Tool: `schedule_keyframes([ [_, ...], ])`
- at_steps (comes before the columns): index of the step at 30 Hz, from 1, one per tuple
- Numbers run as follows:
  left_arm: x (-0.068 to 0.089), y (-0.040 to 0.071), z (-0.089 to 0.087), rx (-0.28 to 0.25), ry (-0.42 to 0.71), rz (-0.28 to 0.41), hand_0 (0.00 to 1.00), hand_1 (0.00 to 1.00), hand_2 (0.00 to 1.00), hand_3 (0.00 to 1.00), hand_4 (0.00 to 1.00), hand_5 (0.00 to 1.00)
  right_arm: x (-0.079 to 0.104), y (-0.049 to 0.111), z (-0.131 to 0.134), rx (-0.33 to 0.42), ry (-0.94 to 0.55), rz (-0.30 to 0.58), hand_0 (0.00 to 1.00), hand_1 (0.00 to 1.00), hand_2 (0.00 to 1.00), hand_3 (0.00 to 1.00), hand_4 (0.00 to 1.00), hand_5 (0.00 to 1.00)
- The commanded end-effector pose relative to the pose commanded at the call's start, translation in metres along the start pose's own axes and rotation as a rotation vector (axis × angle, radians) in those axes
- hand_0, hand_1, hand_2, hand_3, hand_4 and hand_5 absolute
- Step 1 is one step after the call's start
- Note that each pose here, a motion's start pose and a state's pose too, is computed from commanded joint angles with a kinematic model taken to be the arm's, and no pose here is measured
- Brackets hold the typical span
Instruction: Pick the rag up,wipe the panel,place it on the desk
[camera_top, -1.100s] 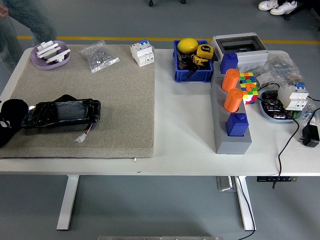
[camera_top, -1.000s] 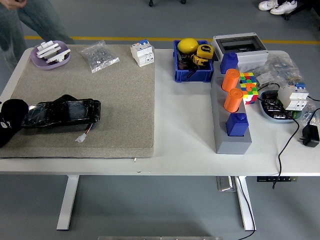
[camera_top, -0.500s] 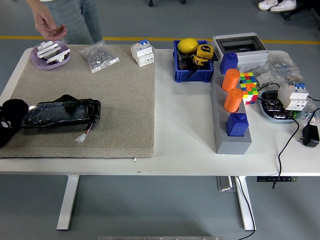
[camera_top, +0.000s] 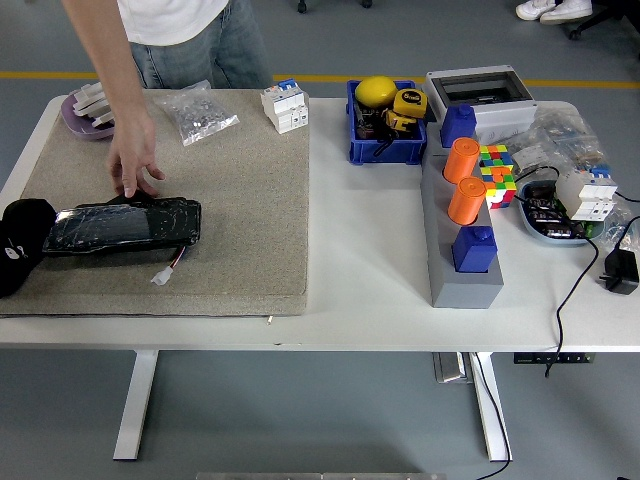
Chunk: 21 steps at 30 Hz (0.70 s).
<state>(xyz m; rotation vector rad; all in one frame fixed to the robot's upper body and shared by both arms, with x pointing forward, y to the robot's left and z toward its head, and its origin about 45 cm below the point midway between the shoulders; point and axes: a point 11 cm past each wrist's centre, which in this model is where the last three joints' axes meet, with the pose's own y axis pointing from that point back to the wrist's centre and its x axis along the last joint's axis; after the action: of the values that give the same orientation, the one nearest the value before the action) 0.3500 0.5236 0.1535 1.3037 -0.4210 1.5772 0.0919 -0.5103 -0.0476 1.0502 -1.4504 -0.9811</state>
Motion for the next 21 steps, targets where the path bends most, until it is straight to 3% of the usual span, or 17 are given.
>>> schedule_keyframes([
  [1, 0.0, 0.0, 0.0, -0.001, -0.002, 0.005, 0.224, 0.216, 0.572, 0.565, 0.564, 0.076, 0.0, 0.0, 0.001, -0.001, 0.0, 0.0, 0.729, 0.565, 0.715, 0.749, 0.998, 0.594],
  [6, 0.001, 0.001, -0.002, 0.0, -0.018, 0.021, 0.224, 0.216, 0.572, 0.565, 0.564, 0.076, 0.001, 0.0, 0.003, -0.005, -0.001, 0.001, 0.729, 0.565, 0.715, 0.749, 0.998, 0.594],
  [7, 0.0, 0.002, -0.003, 0.002, -0.024, 0.022, 0.195, 0.151, 0.555, 0.542, 0.379, 0.002, 0.001, 0.0, 0.003, -0.006, 0.0, 0.001, 0.729, 0.565, 0.716, 0.751, 0.998, 0.592],
  [12, -0.002, 0.003, -0.006, 0.008, -0.042, 0.021, 0.195, 0.151, 0.555, 0.542, 0.379, 0.002, 0.001, 0.0, 0.003, -0.006, 0.001, 0.003, 0.729, 0.565, 0.716, 0.751, 0.998, 0.592],
  [13, -0.001, 0.003, -0.006, 0.007, -0.043, 0.024, 0.192, 0.123, 0.542, 0.507, 0.18, 0.002, 0.001, 0.0, 0.003, -0.006, 0.001, 0.003, 0.729, 0.565, 0.716, 0.751, 0.998, 0.594],
  [18, 0.005, 0.007, -0.005, -0.001, -0.03, 0.041, 0.192, 0.123, 0.542, 0.507, 0.18, 0.002, 0.001, 0.0, 0.004, -0.008, 0.002, 0.002, 0.729, 0.565, 0.716, 0.751, 0.998, 0.594],
  [19, 0.006, 0.008, -0.005, -0.004, -0.027, 0.045, 0.192, 0.119, 0.553, 0.466, 0.089, 0.002, 0.001, 0.0, 0.004, -0.009, 0.002, 0.001, 0.729, 0.564, 0.716, 0.752, 0.998, 0.594],
  [21, 0.012, 0.011, 0.001, -0.024, -0.013, 0.065, 0.192, 0.119, 0.553, 0.466, 0.089, 0.002, 0.001, -0.001, 0.005, -0.012, 0.003, 0.001, 0.729, 0.564, 0.716, 0.752, 0.998, 0.594],
])
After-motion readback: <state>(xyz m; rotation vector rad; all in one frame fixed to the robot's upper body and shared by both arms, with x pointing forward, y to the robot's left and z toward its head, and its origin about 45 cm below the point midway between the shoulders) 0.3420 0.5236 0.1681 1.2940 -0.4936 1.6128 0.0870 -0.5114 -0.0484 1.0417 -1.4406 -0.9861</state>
